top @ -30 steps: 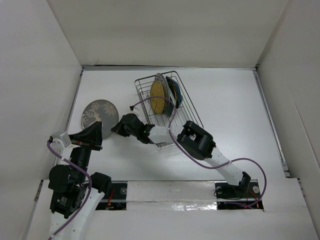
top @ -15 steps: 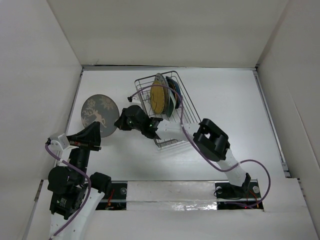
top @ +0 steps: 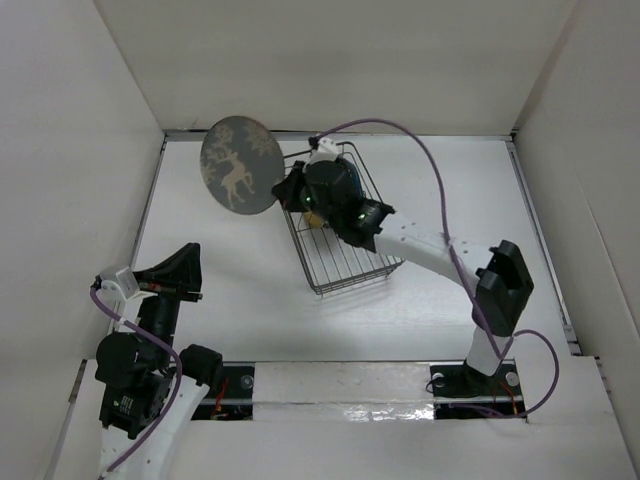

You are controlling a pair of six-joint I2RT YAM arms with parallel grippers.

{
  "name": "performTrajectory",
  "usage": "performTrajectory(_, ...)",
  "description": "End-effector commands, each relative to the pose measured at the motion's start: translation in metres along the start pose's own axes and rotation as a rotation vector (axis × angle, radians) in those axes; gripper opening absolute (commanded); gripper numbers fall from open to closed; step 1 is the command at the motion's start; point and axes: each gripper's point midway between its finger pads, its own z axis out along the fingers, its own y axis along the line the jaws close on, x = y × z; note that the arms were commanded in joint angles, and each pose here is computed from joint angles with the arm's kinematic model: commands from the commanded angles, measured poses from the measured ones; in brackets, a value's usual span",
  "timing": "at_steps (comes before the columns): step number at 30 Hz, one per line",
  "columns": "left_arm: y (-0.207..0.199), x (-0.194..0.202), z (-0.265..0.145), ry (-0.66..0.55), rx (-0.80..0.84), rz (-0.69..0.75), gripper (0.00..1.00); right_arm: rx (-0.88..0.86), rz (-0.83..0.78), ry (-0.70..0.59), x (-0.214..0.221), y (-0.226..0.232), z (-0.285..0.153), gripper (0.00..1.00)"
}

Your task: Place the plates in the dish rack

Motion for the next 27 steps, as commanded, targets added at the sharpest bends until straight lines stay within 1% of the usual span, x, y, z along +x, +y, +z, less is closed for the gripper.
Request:
performTrajectory(1, -0.006, -0.006, 0.003, -0.025, 0.028, -0.007, 0.11, 0.044, -0.004, -0.302, -0.122, -0.001, -0.042, 0.00)
performTrajectory(2, -0.007, -0.005, 0.004, -0.021, 0.030, -0.005, 0.11, 0.105, -0.011, -0.327, -0.136, -0.019, -0.045, 0.00)
performTrajectory(5, -0.007, -0.003, 0.005, -0.013, 0.033, -0.003, 0.11, 0.217, -0.073, -0.342, -0.157, -0.048, -0.055, 0.00)
performTrajectory(6, -0.007, -0.002, 0.006, -0.007, 0.032, -0.002, 0.11, 0.241, -0.091, -0.340, -0.158, -0.052, -0.057, 0.00)
performTrajectory(7, -0.007, -0.002, 0.006, -0.009, 0.032, -0.002, 0.11, 0.292, -0.132, -0.327, -0.161, -0.065, -0.060, 0.00)
performTrajectory(9, -0.007, -0.002, 0.007, -0.007, 0.032, -0.002, 0.11, 0.359, -0.163, -0.343, -0.170, -0.076, -0.065, 0.00)
performTrajectory(10, -0.007, -0.002, 0.007, -0.007, 0.032, -0.001, 0.11, 0.389, -0.206, -0.331, -0.169, -0.082, -0.066, 0.00)
performTrajectory(14, -0.008, 0.001, 0.009, 0.004, 0.034, 0.000, 0.11, 0.488, -0.274, -0.326, -0.171, -0.099, -0.069, 0.00)
performTrajectory(17, -0.008, 0.002, 0.011, 0.012, 0.034, 0.001, 0.11, 0.546, -0.310, -0.328, -0.169, -0.111, -0.070, 0.00)
performTrajectory(21, -0.009, 0.004, 0.012, 0.018, 0.036, -0.001, 0.11, 0.618, -0.366, -0.311, -0.155, -0.109, -0.068, 0.00)
performTrajectory(27, -0.010, 0.006, 0.013, 0.027, 0.042, -0.002, 0.11, 0.730, -0.413, -0.248, -0.118, -0.107, -0.052, 0.00)
